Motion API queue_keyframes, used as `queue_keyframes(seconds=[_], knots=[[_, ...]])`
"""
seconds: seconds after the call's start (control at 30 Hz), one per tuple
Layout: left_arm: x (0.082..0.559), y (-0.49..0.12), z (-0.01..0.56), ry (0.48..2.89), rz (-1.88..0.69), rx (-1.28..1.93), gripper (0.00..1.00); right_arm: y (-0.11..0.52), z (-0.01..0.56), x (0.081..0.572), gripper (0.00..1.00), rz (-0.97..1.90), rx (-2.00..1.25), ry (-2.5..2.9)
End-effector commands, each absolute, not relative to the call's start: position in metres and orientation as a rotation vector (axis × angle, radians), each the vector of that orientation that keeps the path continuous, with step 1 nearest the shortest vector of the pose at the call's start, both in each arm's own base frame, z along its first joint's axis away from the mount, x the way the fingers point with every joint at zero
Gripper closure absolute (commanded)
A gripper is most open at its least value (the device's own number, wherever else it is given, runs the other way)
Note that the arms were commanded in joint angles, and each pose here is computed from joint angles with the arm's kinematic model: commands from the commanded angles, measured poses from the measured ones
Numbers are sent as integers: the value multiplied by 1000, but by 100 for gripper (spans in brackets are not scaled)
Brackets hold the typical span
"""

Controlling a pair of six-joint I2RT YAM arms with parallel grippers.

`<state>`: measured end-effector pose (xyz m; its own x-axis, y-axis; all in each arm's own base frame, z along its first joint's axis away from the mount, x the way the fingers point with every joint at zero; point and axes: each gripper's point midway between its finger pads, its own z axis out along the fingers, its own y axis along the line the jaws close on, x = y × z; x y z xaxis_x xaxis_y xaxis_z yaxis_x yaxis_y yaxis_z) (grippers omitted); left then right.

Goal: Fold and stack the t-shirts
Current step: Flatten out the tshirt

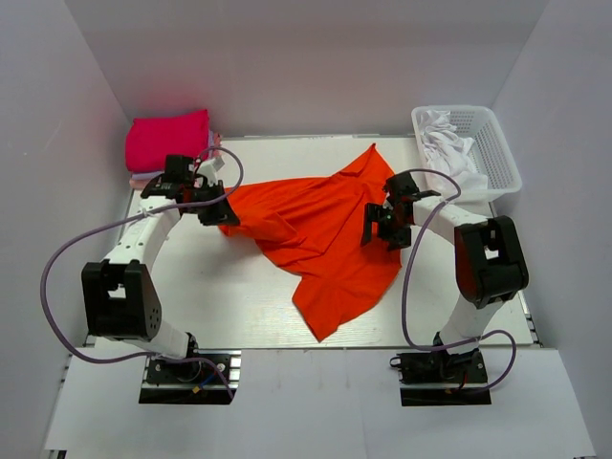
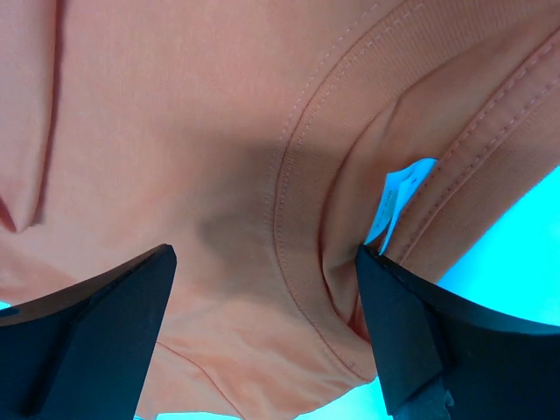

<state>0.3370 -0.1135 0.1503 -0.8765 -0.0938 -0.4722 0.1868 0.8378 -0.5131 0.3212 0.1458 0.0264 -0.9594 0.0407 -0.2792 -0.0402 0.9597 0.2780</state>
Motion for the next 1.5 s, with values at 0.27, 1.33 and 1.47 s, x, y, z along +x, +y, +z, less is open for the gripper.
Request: queue_keyframes(seconds=[0.27,1.33,1.47], knots=[[271,-105,102,2810,-743,-146,81,118,0,290,17,202,259,2996],[332,-134,88,2835,-860,-119,38,69,59,333,22,-53,278,2822],[321,-122,72,2911,-755,-149,38,70,59,334,22,-51,258,2829]])
